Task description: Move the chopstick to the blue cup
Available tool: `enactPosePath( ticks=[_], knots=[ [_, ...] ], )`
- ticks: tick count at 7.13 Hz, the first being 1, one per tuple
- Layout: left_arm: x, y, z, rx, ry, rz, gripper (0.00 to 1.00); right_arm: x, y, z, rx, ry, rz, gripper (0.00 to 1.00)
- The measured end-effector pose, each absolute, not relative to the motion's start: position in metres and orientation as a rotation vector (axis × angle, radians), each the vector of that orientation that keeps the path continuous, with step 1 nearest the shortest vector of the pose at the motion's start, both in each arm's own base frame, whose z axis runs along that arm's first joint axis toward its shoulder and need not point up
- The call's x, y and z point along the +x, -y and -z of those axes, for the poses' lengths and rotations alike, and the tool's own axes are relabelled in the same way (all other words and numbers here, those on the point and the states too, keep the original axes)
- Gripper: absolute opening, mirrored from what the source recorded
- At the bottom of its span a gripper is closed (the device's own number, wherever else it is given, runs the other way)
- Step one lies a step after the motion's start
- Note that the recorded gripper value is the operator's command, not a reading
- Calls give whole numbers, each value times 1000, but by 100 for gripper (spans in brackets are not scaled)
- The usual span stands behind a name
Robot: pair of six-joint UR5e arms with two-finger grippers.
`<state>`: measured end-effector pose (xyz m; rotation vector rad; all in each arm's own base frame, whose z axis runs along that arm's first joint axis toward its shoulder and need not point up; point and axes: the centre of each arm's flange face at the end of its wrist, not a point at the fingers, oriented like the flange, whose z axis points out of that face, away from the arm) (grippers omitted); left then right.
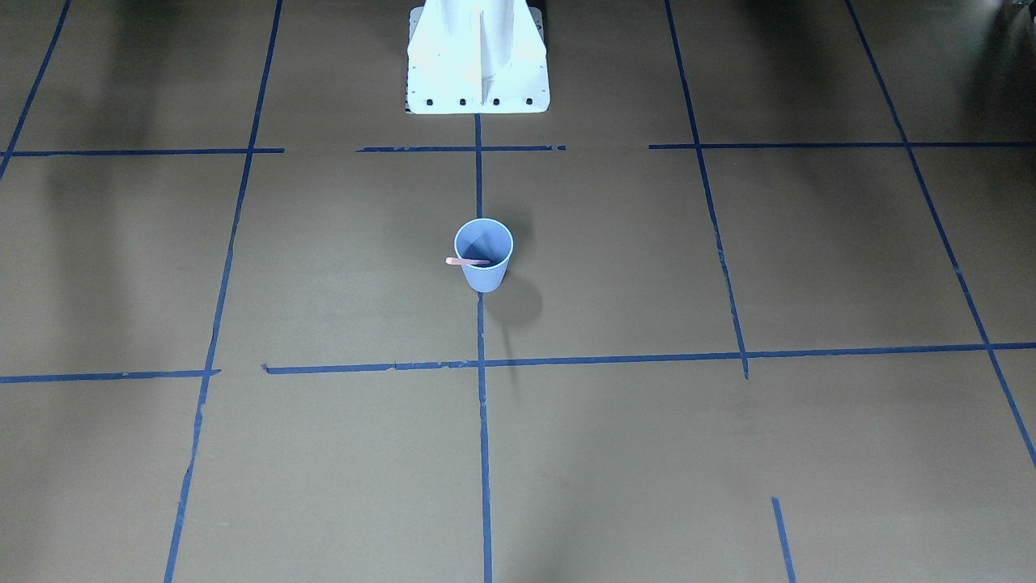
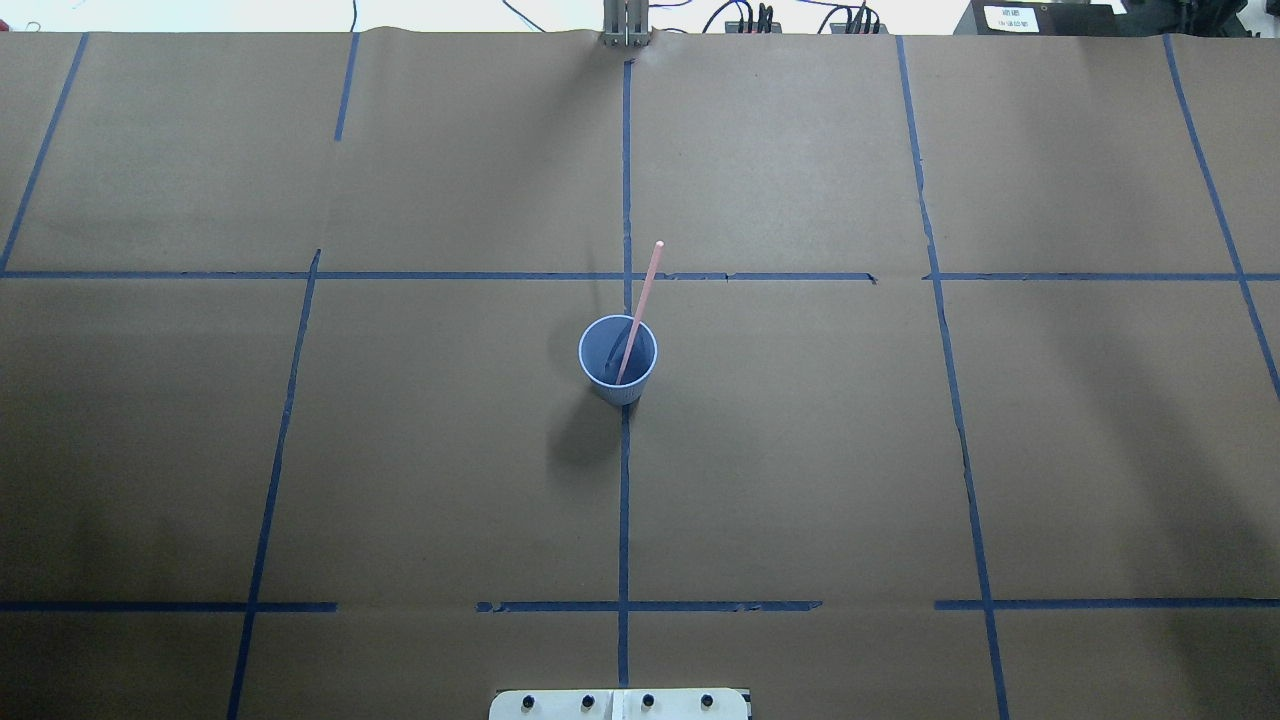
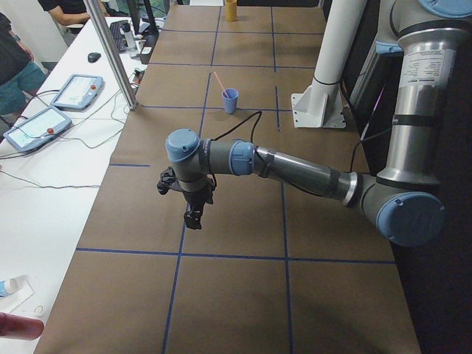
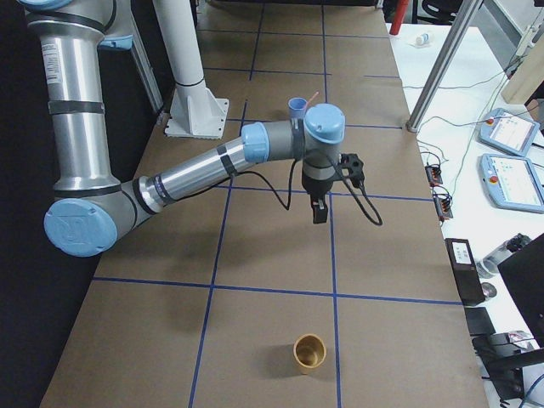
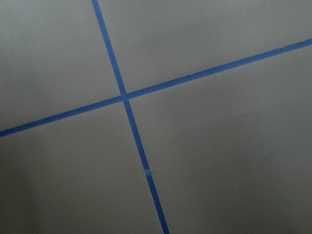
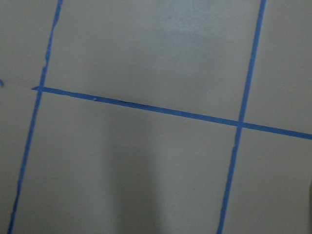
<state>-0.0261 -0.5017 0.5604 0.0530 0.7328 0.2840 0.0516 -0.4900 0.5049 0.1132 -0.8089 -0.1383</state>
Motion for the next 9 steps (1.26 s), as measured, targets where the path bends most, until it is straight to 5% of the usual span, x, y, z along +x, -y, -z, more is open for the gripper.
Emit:
enactPosePath(
  ticks=[3, 9],
  knots=[
    [-28, 490, -577, 22, -735, -270, 100, 82, 476, -604, 41, 837, 96, 100],
    [-29, 479, -605, -19, -738, -254, 100, 81, 432, -644, 77, 844, -42, 100]
  ],
)
